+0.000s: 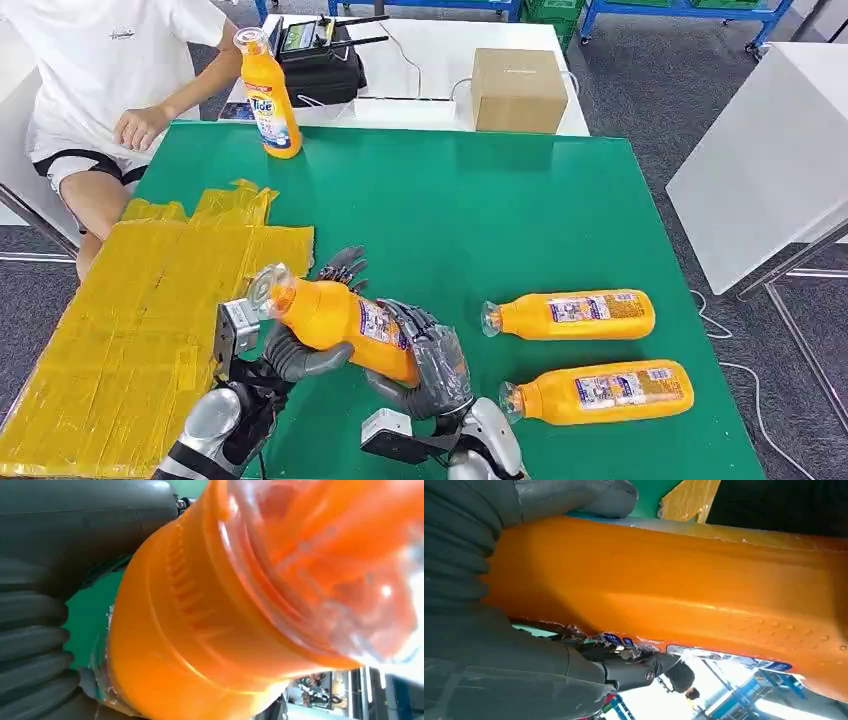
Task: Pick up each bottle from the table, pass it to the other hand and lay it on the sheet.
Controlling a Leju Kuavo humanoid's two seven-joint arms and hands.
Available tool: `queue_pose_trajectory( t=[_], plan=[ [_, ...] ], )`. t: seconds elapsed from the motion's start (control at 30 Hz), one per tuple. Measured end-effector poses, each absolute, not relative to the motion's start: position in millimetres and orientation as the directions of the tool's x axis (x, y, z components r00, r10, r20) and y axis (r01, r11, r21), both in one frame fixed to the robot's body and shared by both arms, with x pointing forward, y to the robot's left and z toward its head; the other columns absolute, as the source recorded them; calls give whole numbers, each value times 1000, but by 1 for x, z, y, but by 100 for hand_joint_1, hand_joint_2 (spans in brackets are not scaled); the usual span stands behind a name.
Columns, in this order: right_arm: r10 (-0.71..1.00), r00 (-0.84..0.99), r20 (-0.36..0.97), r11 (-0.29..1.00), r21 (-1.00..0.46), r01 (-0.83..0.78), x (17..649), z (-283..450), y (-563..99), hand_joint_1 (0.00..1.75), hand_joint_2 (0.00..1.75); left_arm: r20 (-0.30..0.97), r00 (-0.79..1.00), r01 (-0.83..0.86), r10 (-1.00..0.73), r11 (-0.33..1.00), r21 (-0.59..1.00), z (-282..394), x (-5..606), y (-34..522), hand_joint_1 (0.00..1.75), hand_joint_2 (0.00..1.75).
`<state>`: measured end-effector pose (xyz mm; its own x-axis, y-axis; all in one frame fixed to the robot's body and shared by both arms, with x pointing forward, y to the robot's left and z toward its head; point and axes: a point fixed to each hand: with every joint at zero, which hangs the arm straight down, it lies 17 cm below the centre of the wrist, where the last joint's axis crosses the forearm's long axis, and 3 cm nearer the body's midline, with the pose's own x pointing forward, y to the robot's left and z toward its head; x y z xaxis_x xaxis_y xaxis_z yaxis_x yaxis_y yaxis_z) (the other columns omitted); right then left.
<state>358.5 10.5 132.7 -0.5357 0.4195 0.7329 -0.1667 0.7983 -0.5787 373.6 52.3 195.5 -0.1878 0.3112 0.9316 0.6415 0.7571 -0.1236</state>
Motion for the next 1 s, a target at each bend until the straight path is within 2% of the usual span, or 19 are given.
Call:
queue_pose_trajectory(
  t=[0.33,0.57,0.6,0.63,1.0],
  plan=[
    [350,-566,746,778,-568,-269,349,130,33,175,175,927,-178,630,329,762,-150,194,376,56,0,175],
    [343,-576,742,767,-576,-284,349,129,37,175,175,927,-172,624,332,765,-159,191,378,58,0,175],
    [342,-576,742,764,-577,-290,348,129,38,175,175,928,-170,623,331,766,-159,190,378,58,45,175],
    [341,-575,744,764,-576,-292,349,128,37,175,175,928,-169,622,331,767,-160,190,379,59,175,175],
    [332,-569,752,765,-568,-304,347,126,38,175,175,926,-174,609,335,775,-166,189,381,61,175,175]
  ],
)
